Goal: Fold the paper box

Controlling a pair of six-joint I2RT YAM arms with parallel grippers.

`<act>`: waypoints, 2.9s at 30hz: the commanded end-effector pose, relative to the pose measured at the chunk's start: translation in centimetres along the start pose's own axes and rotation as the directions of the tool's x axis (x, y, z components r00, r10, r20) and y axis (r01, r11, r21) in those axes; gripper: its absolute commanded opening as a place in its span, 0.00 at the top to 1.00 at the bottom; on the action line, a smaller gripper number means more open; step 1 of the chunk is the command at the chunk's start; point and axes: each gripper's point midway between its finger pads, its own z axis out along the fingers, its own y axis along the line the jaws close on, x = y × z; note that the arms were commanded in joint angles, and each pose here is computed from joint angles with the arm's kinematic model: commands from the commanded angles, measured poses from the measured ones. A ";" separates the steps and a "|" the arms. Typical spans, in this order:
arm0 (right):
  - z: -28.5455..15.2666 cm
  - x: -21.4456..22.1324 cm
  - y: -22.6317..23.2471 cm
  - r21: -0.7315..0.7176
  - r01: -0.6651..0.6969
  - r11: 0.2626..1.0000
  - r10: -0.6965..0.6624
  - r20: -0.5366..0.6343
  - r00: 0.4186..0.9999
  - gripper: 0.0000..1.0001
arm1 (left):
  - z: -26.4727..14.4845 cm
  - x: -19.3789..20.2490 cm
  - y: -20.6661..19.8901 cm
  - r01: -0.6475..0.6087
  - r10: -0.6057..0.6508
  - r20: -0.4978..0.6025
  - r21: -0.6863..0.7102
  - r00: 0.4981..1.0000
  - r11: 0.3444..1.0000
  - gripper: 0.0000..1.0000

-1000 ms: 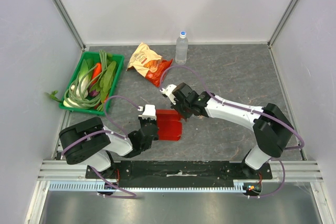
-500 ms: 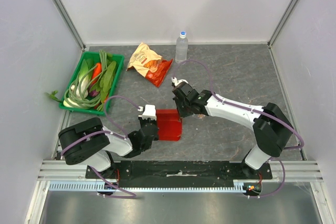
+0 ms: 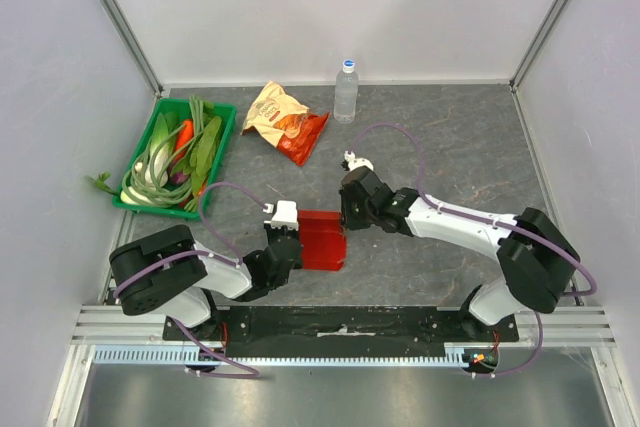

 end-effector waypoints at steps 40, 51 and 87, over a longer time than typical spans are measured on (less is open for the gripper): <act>-3.2 1.5 3.3 -0.444 0.624 0.644 -0.523 0.339 0.782 0.43 | 0.0 -1.0 -0.9 0.059 -0.060 0.022 0.014 0.998 0.998 0.98; -2.2 4.3 3.9 -0.548 0.665 0.507 -0.599 0.332 0.729 0.35 | 0.0 -1.2 -1.1 0.053 -0.054 0.022 0.023 0.998 0.998 0.98; -0.9 -3.1 -1.3 0.145 0.526 0.838 -0.512 0.540 0.668 0.81 | 0.3 -1.1 -2.5 0.098 -0.098 0.004 -0.008 0.995 0.995 0.98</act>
